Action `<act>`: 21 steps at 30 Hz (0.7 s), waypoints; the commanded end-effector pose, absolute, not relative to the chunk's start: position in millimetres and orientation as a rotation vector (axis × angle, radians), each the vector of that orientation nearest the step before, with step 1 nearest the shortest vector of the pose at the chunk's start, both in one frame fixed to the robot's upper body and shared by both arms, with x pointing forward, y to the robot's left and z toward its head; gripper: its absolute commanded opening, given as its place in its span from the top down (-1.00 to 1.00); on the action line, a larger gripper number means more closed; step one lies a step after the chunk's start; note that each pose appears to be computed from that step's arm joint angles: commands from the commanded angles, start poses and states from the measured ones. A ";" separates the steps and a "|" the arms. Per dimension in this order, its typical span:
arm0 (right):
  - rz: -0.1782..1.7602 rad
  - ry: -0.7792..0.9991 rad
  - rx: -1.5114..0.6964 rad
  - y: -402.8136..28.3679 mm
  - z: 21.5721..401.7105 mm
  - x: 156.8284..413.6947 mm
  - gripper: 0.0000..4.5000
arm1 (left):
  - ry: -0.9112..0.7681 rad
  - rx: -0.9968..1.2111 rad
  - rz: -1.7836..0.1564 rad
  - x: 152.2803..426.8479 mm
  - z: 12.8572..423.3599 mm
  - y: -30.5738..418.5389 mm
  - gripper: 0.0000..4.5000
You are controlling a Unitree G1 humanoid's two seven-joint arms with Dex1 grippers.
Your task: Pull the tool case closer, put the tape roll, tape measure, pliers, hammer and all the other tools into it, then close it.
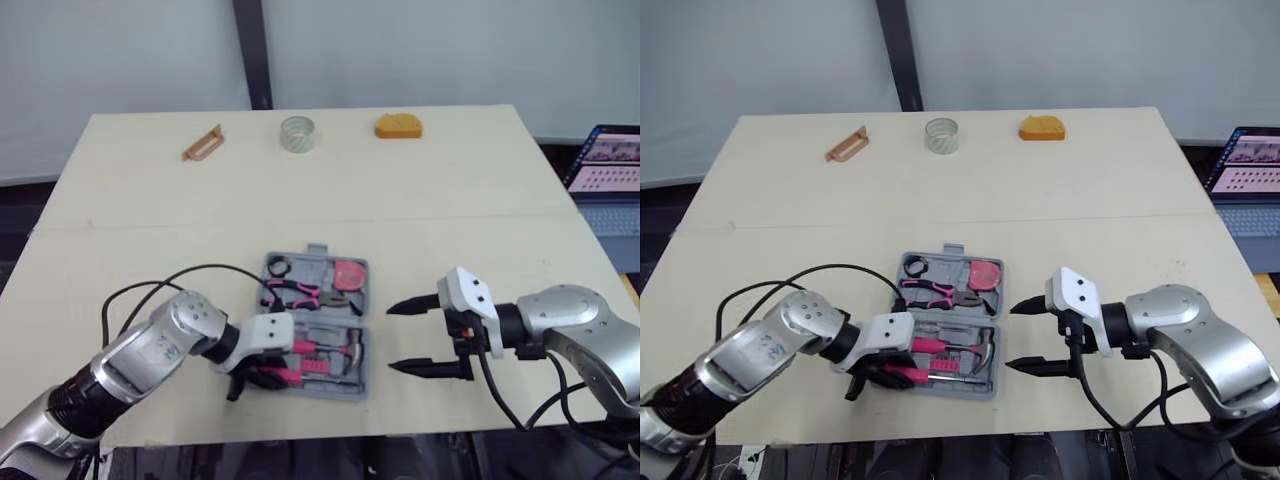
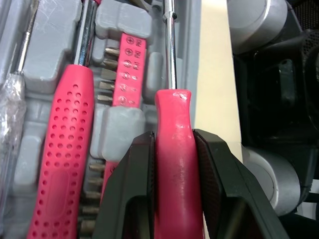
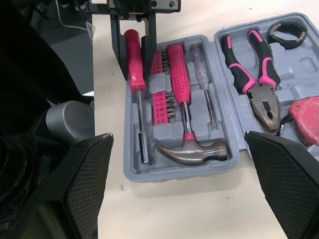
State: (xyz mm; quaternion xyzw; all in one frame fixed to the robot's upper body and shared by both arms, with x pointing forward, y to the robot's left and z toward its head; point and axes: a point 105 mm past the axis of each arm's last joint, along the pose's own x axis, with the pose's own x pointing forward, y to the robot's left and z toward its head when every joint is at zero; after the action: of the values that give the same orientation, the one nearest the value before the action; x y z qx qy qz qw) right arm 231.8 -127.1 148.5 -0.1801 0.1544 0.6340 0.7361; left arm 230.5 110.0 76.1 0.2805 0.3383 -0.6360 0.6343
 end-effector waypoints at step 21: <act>1.377 0.279 -0.422 -126.1 159.4 231.8 -1.00 | 0.744 0.701 -1.455 232.5 76.4 97.4 0.71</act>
State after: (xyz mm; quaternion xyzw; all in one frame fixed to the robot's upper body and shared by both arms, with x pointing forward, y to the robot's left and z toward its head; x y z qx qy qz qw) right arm 232.9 -127.2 148.5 -0.1813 0.1528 0.6291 0.7403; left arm 232.8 103.3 70.8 0.2917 0.3441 -0.6289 0.6333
